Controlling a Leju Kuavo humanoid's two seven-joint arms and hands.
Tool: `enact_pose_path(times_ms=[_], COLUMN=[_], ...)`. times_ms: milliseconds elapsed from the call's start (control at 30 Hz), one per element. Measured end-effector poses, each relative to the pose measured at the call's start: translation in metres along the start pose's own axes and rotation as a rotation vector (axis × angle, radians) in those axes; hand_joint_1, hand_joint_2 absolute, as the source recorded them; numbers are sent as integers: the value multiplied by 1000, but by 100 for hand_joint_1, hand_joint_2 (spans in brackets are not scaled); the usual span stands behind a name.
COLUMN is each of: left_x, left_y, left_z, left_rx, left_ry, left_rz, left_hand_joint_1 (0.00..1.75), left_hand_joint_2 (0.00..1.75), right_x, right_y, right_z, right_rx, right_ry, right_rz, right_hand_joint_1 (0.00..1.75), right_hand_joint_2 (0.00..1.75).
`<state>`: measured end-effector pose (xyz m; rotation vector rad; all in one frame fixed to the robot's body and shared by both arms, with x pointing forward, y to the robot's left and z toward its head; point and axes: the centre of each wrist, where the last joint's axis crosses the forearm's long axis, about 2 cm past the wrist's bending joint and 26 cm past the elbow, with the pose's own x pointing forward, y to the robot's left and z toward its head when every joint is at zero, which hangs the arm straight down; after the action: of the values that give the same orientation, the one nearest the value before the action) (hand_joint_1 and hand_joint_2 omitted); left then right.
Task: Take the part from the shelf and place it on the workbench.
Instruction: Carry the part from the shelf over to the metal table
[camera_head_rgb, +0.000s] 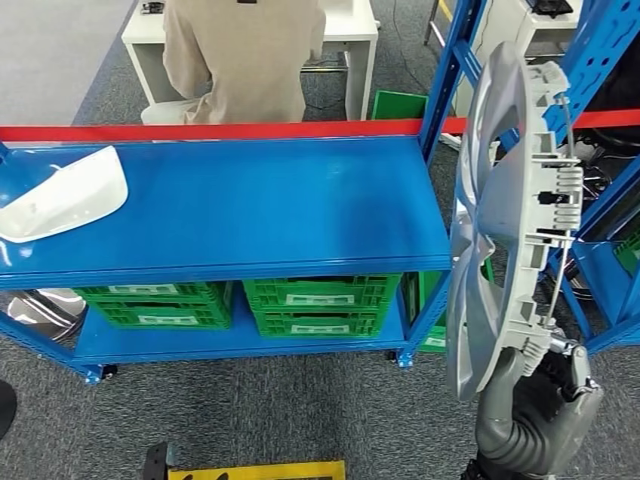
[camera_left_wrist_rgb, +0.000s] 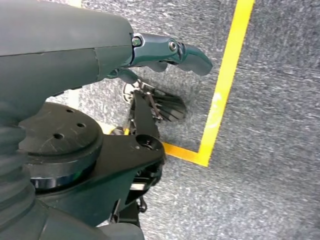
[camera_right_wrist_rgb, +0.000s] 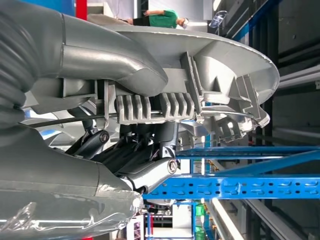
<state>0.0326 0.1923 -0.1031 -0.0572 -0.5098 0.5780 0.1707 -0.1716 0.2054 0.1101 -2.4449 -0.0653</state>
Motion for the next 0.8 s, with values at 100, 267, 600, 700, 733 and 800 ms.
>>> enact_pose_path(times_ms=[100,267,600,700,733,800], left_x=[0,-1,-1,1,1,2], left_y=[0,-2,-2,-2,-2,-4], left_z=[0,1,1,0,-1,-1], left_rx=[0,-3,-1,1,0,-3], left_ry=[0,2,2,-1,-3,-4], left_rz=[0,2,1,-1,-1,-1], left_hand_joint_1=[0,0,0,0,0,0], left_hand_joint_2=[175,175,175,175,175,175], right_x=[0,0,0,0,0,0], right_y=[0,0,0,-1,-1,-1], right_z=[0,0,-1,0,-1,-1], right_rx=[-2,-5,-6,-7,-7,-8], right_ry=[-1,-5,-8,-8,-9,-10], right_rz=[4,8,12,13,13,13], right_hand_joint_1=[175,175,175,175,175,175], right_hand_joint_2=[175,175,175,175,175,175])
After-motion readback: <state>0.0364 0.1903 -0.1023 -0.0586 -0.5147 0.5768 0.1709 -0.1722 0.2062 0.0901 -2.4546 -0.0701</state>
